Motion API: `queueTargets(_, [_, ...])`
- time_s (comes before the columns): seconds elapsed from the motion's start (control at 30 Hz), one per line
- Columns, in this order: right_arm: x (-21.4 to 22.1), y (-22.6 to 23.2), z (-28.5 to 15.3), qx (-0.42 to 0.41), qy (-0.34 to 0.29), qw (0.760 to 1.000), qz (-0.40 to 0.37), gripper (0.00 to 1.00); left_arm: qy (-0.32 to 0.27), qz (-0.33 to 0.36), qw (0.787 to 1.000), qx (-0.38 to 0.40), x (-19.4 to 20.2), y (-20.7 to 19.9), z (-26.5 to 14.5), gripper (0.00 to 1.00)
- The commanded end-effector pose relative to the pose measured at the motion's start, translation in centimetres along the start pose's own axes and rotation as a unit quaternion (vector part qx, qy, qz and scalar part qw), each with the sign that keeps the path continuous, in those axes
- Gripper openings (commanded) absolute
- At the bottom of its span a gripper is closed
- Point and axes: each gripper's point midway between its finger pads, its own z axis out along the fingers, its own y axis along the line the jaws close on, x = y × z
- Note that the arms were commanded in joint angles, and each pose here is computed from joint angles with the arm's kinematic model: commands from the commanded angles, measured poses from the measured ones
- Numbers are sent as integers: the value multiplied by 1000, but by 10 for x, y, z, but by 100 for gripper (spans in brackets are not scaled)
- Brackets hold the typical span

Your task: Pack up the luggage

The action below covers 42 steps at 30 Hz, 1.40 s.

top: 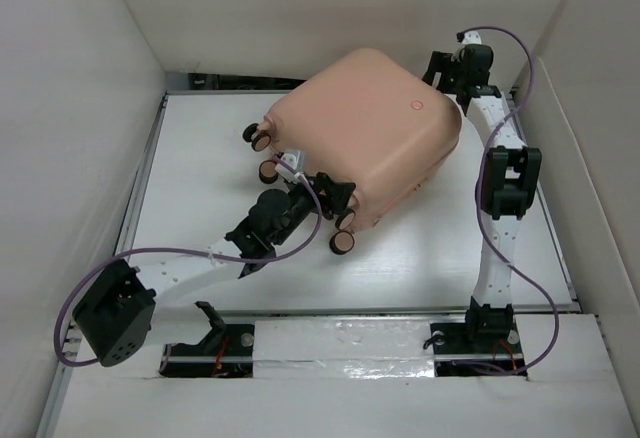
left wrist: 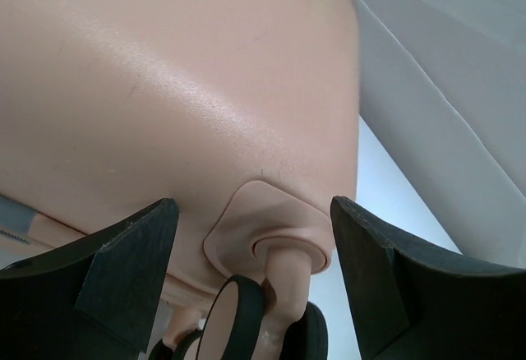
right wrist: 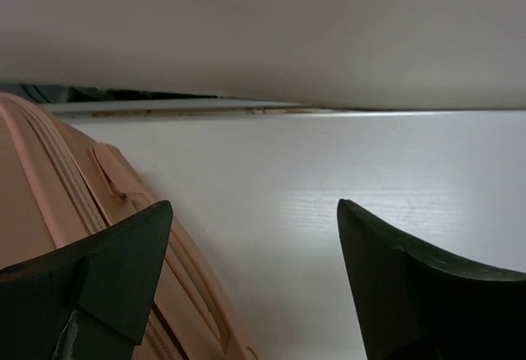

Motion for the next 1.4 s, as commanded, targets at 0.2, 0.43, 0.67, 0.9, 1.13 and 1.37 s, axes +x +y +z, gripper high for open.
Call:
queueTargets(0.2, [-59, 157, -105, -269, -6, 963, 13, 100, 31, -3, 998, 58, -32, -32, 0, 84])
queueTargets(0.43, [-124, 114, -219, -249, -172, 953, 6, 97, -42, -32, 999, 11, -84, 8, -17, 85])
queueTargets(0.67, [22, 165, -324, -260, -184, 948, -3, 0, 55, -30, 997, 37, -12, 21, -30, 15])
queueTargets(0.9, [190, 169, -382, -248, -102, 963, 20, 27, 91, -13, 992, 89, 19, 6, -56, 69])
queueTargets(1.13, [216, 178, -387, -266, -109, 958, 19, 52, 97, -7, 985, 145, 19, -14, -51, 85])
queueTargets(1.37, [209, 186, -349, -239, -93, 966, -18, 54, 100, -11, 980, 171, 19, -24, -45, 87])
